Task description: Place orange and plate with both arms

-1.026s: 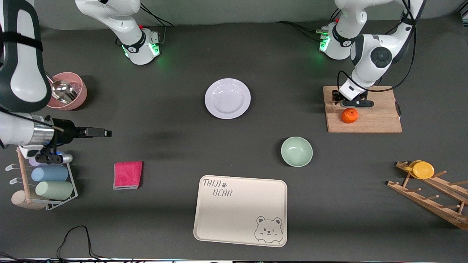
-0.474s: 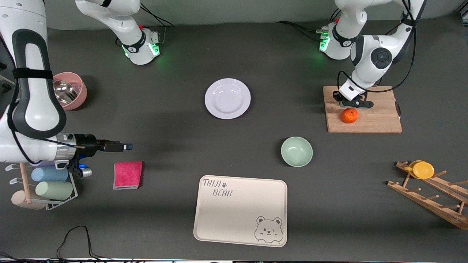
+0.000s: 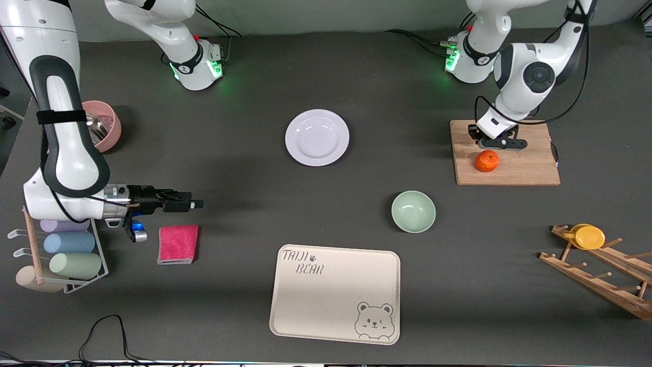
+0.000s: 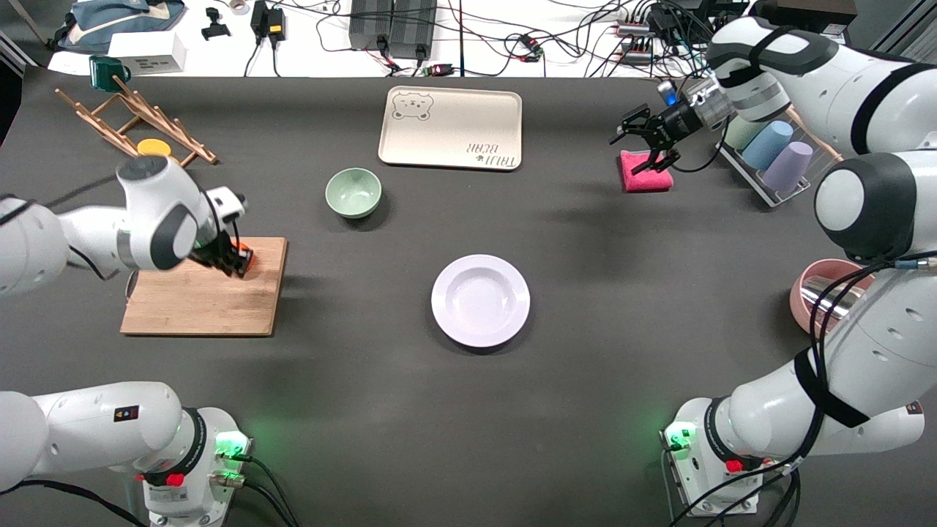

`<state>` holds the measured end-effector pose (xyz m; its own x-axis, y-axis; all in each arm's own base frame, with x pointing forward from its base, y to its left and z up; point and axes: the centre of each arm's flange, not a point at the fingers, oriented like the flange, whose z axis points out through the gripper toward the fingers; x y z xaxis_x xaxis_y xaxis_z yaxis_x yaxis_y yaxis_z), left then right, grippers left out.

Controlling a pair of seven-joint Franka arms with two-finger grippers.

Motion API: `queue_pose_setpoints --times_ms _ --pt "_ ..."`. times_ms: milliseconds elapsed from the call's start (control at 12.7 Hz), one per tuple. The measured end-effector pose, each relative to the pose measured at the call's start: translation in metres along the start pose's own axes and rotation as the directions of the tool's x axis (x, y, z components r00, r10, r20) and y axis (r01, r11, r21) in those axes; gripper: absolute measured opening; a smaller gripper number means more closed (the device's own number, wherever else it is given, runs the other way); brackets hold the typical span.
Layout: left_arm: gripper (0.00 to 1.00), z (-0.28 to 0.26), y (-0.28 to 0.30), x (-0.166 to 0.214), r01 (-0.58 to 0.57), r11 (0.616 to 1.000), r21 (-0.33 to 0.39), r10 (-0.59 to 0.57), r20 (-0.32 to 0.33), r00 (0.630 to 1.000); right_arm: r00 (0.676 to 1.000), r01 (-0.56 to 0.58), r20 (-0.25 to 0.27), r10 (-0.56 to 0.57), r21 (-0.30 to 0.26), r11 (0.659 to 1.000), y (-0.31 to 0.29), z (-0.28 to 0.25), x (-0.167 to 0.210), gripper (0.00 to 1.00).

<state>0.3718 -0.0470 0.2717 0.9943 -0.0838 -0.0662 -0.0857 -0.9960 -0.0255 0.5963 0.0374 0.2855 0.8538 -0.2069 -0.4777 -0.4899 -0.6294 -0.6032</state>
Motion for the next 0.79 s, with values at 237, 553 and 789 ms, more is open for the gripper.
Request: queue_pose_setpoints --times_ms 237,553,789 --pt "0.68 -0.096 -0.037 0.04 -0.016 0.999 0.028 0.016 -0.018 1.0 1.0 0.029 0.004 -0.03 0.111 0.993 0.011 0.054 -0.02 1.0" --pt "1.0 -0.076 -0.058 0.046 -0.027 1.0 0.009 0.027 -0.006 1.0 0.989 0.149 -0.035 -0.145 0.287 0.946 0.06 0.13 -0.065 1.0" --pt "0.99 -0.009 -0.054 0.022 -0.024 1.0 -0.013 0.024 0.003 1.0 0.971 0.239 -0.106 -0.215 0.367 0.899 0.102 0.175 -0.105 1.0"
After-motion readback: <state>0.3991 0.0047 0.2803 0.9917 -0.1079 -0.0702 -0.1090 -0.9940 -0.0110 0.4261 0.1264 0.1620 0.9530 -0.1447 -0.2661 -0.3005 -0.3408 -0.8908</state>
